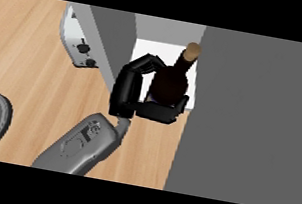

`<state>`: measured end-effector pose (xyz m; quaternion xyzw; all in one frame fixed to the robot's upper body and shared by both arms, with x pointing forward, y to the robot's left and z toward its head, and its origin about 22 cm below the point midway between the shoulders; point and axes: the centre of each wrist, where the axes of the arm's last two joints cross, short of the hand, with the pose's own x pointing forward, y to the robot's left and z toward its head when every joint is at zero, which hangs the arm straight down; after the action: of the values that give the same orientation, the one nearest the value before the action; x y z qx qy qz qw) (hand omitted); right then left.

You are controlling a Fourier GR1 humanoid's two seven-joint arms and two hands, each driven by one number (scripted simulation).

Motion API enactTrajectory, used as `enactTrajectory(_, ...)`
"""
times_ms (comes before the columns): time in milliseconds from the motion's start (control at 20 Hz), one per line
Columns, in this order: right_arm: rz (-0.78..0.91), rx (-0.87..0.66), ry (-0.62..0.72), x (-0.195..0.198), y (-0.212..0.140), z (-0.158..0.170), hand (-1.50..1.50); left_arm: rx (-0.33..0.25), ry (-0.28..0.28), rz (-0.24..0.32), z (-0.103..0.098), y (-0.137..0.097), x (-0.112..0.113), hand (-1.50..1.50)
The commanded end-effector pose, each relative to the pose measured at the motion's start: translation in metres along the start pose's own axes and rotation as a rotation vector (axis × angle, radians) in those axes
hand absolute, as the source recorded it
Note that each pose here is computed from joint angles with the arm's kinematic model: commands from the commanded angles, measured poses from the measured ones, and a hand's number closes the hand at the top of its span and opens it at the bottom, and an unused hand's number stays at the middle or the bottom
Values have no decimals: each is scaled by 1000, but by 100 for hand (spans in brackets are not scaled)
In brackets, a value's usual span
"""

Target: Pick up the wine, place it into the cabinet and close the cabinet

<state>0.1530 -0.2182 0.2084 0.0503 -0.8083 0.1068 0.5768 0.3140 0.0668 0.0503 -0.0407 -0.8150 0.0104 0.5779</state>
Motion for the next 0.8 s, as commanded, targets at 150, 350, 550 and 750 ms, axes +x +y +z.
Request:
enactTrajectory(150,-37,28,-42,11,6,19,-150,47,-42,-36,2,6,-18,150)
enactTrajectory(350,-32,37,-57,22,-4,26,-150,66,0,-24,-6,15,-36,150)
enactTrajectory(550,-33,32,-54,7,-4,19,-150,86,-16,-13,-41,21,-25,150)
enactTrajectory(750,-57,30,-47,20,13,19,-150,79,18,-25,-31,28,-42,150)
